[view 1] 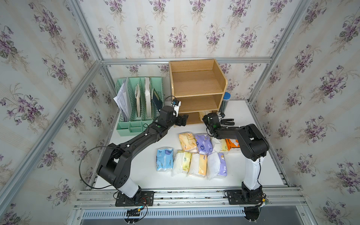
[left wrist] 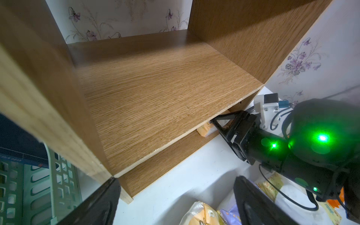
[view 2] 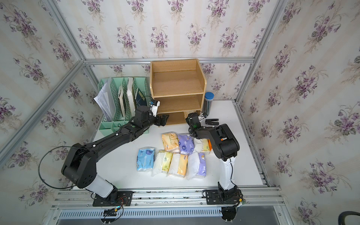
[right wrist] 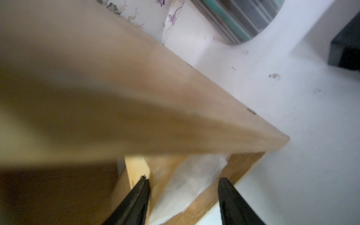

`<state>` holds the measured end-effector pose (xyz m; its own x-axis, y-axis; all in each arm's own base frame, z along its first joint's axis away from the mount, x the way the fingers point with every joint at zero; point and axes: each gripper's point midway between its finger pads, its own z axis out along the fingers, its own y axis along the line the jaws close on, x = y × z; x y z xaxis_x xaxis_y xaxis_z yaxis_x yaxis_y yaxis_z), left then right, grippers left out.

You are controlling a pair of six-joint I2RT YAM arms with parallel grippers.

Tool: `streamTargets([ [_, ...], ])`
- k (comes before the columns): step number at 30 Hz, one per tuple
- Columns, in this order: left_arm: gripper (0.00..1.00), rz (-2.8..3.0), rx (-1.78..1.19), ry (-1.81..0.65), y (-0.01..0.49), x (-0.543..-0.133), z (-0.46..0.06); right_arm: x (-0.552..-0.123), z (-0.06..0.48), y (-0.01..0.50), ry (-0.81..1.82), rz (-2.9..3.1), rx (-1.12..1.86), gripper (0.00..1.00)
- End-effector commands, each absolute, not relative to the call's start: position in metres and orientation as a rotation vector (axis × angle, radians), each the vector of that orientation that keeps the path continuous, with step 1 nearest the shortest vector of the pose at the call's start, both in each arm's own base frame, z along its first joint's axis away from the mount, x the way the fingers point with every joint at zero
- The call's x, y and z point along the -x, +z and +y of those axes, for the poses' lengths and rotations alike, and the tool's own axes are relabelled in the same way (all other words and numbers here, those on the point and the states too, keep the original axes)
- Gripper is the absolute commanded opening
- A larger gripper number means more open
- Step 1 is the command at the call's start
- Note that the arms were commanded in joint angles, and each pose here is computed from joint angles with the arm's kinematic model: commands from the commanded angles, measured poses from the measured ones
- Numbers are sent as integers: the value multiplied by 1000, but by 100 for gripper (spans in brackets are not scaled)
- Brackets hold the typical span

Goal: Remove the tissue boxes from the shelf
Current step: Pick up a box of tissues from the shelf, then place the box of tissues at the center of the board.

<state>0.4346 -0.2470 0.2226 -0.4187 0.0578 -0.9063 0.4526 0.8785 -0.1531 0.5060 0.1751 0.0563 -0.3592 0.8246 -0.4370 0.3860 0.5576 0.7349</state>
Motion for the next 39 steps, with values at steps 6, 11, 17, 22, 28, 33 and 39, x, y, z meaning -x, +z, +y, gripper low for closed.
streamTargets([
  [6, 96, 1939, -388, -427, 232, -435, -243, -517, 192, 42, 648, 2061, -924, 48],
  [11, 96, 1944, -385, -416, 233, -434, -239, -514, 192, 41, 649, 2071, -920, 32],
  [17, 97, 1957, -378, -414, 235, -434, -238, -505, 195, 52, 660, 2083, -882, 16],
  [22, 97, 1966, -362, -414, 237, -433, -236, -494, 200, 60, 692, 2092, -853, 14],
  [28, 98, 1972, -353, -406, 248, -431, -233, -478, 210, 69, 718, 2120, -786, 12],
  [33, 99, 1961, -343, -379, 259, -426, -225, -464, 216, 77, 714, 2171, -665, 9],
  [39, 99, 1953, -320, -368, 271, -420, -217, -446, 217, 88, 710, 2203, -504, 8],
])
